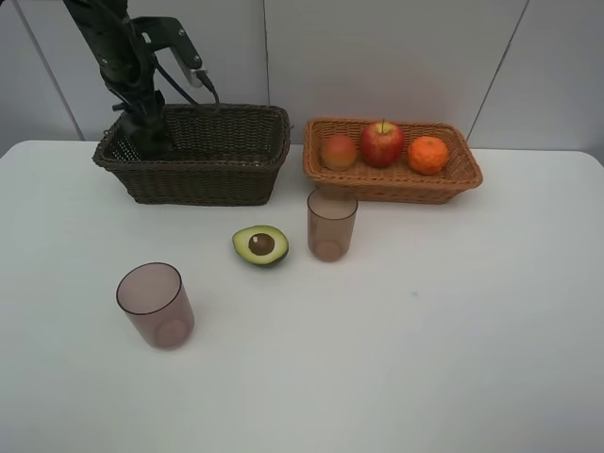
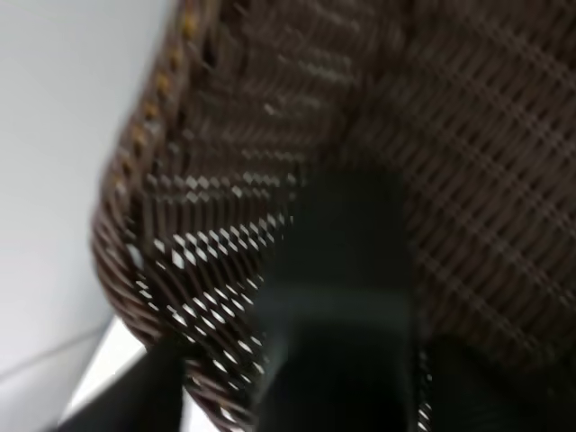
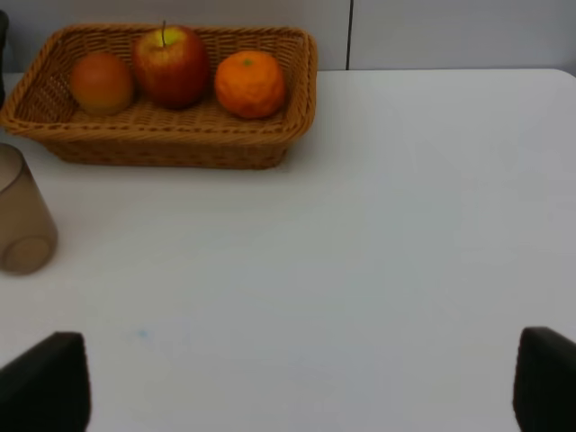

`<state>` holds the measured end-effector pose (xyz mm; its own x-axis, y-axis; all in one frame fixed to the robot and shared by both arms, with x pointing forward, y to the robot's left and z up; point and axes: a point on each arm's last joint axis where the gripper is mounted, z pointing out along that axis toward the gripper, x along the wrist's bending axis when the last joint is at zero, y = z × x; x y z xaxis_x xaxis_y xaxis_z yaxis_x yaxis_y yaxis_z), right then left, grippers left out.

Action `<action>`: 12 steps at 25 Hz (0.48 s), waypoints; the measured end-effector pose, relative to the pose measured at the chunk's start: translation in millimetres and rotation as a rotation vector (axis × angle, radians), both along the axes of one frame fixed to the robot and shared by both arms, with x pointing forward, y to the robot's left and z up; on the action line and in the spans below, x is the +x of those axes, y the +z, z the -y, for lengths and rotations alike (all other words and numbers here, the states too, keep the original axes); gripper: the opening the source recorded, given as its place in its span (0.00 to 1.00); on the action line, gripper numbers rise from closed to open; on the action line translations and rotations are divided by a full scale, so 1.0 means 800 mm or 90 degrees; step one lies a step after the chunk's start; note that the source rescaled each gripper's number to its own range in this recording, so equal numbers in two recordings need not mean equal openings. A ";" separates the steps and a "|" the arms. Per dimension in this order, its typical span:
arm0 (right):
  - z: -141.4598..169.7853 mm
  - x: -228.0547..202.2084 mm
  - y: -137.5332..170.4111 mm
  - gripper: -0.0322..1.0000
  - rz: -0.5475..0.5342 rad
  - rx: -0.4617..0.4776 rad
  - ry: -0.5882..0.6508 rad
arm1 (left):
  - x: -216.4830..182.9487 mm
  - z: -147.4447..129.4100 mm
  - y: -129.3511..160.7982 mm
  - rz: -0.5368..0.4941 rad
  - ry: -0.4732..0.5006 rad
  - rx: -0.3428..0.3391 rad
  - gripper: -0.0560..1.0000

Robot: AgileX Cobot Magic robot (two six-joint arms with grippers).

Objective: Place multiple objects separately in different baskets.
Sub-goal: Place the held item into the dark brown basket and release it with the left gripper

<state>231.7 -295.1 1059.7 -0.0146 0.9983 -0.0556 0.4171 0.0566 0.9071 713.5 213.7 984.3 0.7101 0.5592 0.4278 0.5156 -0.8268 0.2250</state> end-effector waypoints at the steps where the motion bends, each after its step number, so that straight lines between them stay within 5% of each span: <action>1: 0.000 0.000 0.000 1.00 0.000 0.000 0.000 | 0.001 0.000 0.000 0.003 -0.001 -0.001 0.93; 12: 0.000 0.000 0.000 1.00 0.000 0.000 0.000 | 0.000 0.000 0.000 0.000 0.000 0.000 1.00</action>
